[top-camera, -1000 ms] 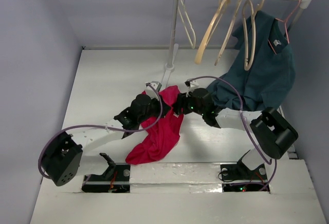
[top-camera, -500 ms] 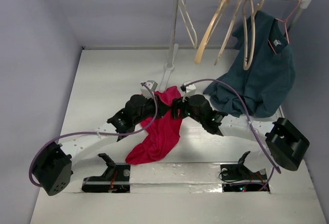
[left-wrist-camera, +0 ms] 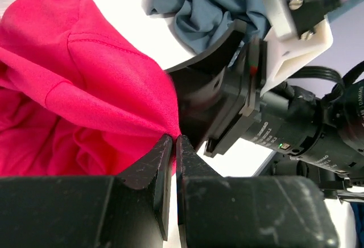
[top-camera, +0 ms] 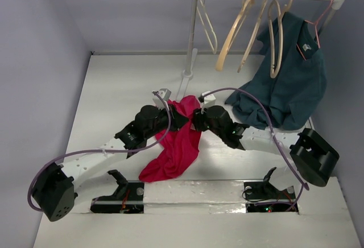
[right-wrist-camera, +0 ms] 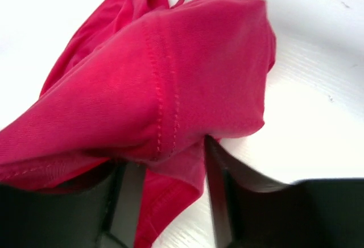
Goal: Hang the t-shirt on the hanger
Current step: Pick up the T-shirt from the center of the board.
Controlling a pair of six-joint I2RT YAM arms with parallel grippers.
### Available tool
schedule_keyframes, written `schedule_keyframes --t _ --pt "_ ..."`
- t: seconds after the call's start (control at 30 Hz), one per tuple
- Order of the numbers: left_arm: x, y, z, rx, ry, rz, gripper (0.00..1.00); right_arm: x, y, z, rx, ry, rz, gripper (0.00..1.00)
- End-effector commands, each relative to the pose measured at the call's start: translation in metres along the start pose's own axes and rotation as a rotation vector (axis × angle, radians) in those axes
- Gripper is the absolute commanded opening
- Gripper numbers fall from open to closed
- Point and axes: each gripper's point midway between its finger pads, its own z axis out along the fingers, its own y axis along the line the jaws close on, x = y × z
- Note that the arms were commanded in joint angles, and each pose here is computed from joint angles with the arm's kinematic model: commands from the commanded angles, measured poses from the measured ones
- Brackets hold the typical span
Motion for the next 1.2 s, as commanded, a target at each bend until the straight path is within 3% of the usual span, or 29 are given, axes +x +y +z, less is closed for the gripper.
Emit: schedule_keyframes --t 0.0,0.1,0.13,0.2,0.23,0.33,0.43,0.6,0.73,0.9,0.97,1.0,1.03,1.07,1.17 --pt "-0.021 -0.019 -0.007 0.043 -0.051 -0.008 0.0 -0.049 0.003 -0.001 0.028 -0.157 0.02 0.43" --pt "-0.017 -0.003 -0.009 -0.022 -0.049 0.008 0.0 -0.06 0.0 -0.015 0.024 -0.213 0.047 0.16" --pt "-0.015 0.004 -0.009 -0.048 -0.045 0.013 0.0 -0.059 -0.002 -0.018 0.028 -0.208 0.045 0.0" --pt "-0.015 0.012 -0.008 -0.082 -0.05 0.024 0.0 -0.064 0.001 -0.025 0.01 -0.206 0.046 0.0" --pt "-0.014 0.015 -0.006 -0.096 -0.043 0.033 0.06 -0.057 0.004 -0.027 -0.006 -0.167 0.034 0.0" --pt "-0.015 0.015 -0.001 -0.088 -0.041 0.078 0.36 -0.052 0.011 -0.033 -0.045 -0.103 0.016 0.0" --pt "-0.02 0.006 0.006 -0.039 -0.051 0.111 0.51 -0.048 0.012 -0.037 -0.047 -0.051 0.003 0.0" --pt "-0.015 -0.004 0.015 -0.002 -0.034 0.171 0.57 -0.052 0.018 -0.04 -0.07 -0.019 0.0 0.0" --pt "-0.007 -0.007 0.022 -0.014 -0.015 0.21 0.54 -0.049 0.017 -0.039 -0.053 0.018 0.002 0.0" --pt "-0.01 0.019 0.035 -0.174 -0.021 0.274 0.53 -0.053 0.024 -0.043 -0.09 0.011 0.024 0.0" --pt "-0.014 0.021 0.037 -0.205 -0.037 0.286 0.27 -0.05 0.023 -0.044 -0.085 0.024 0.026 0.0" --pt "-0.018 0.021 0.037 -0.216 -0.049 0.287 0.21 -0.049 0.021 -0.044 -0.075 0.029 0.027 0.0" --pt "-0.022 0.02 0.035 -0.219 -0.062 0.286 0.07 -0.046 0.018 -0.044 -0.061 0.039 0.027 0.0" --pt "-0.024 0.019 0.034 -0.221 -0.069 0.285 0.0 -0.045 0.013 -0.044 -0.036 0.037 0.026 0.0" --pt "-0.028 0.013 0.025 -0.21 -0.091 0.276 0.0 -0.042 -0.001 -0.047 0.032 0.034 0.015 0.0"
